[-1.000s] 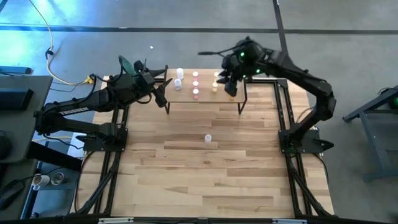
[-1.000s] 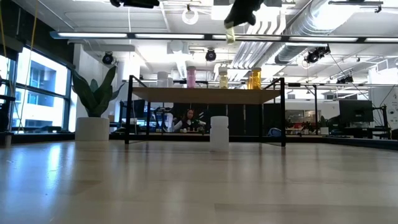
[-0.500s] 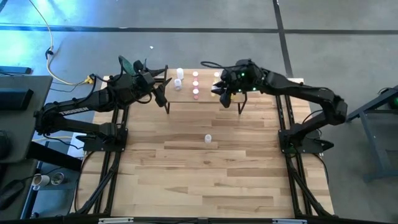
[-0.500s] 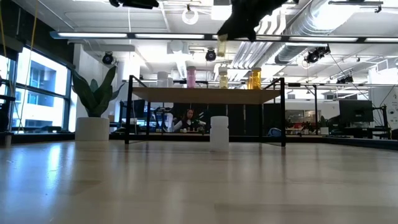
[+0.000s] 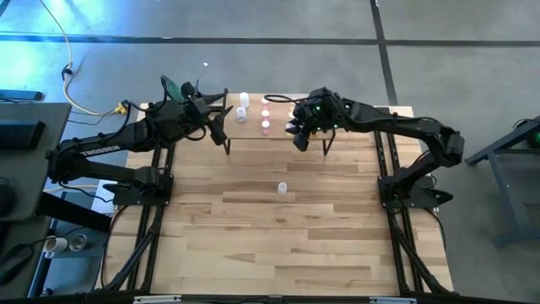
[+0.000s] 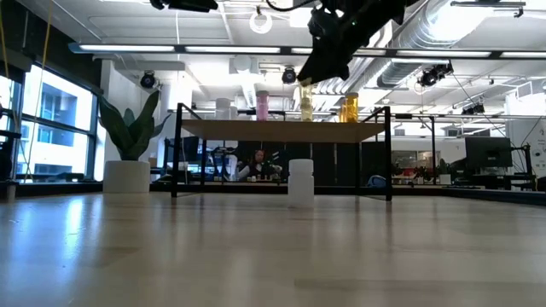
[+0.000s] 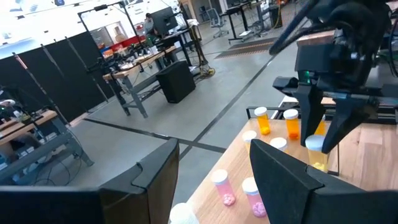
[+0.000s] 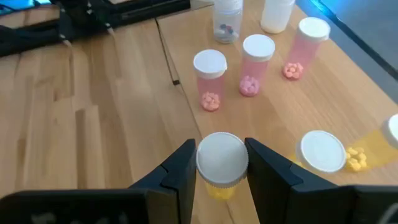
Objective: Pick and place medicine bottles onto shelf by color
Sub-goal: Put the yellow pill bottle aligned with the other yellow pill bottles on the shelf
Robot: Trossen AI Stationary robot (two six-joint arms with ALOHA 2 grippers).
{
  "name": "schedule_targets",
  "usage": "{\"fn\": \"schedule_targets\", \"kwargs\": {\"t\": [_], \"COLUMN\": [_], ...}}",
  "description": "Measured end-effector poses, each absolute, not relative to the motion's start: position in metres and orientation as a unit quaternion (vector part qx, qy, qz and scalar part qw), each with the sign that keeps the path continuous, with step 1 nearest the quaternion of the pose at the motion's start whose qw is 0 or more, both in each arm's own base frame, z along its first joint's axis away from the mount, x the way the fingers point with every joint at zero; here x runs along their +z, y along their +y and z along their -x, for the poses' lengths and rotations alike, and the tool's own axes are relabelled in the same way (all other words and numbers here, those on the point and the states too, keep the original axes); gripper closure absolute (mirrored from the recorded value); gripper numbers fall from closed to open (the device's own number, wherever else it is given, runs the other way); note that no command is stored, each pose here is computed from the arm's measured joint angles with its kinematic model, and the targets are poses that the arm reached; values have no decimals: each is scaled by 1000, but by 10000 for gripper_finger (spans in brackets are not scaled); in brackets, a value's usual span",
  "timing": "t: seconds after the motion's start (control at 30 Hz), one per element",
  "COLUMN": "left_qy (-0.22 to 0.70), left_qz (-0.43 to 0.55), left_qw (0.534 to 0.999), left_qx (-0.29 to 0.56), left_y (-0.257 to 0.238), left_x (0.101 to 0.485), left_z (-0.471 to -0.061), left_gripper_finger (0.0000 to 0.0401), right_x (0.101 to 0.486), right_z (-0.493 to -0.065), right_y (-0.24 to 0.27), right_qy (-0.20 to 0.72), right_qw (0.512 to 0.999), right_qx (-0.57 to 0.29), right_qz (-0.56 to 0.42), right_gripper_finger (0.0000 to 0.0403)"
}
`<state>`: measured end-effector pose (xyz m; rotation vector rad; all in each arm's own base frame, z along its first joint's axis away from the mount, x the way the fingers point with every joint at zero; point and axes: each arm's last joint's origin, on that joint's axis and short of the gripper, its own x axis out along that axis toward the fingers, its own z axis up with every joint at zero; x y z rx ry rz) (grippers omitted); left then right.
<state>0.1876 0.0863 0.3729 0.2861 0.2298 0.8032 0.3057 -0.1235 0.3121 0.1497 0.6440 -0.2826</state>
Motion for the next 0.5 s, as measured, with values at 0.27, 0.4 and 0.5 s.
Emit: {"fn": "schedule_targets", "kwargs": {"t": [0.27, 0.4, 0.5], "left_qy": [111, 111, 111], "left_qz": [-138, -138, -138], "left_qw": [904, 904, 904], "left_qx": [389, 389, 389], "left_y": [86, 86, 86], "left_x": [373, 373, 373], "left_z": [-188, -188, -188], "left_gripper_finger": [213, 213, 213], "right_x": [308, 304, 300], "right_z": [-305, -307, -309], "right_y": [-126, -129, -130], "right_qy": [332, 342, 346], "right_qw": [928, 924, 922], "right_qx": [-164, -164, -164], "right_qz": [-47, -50, -54], "right_gripper_finger": [293, 293, 293]}}
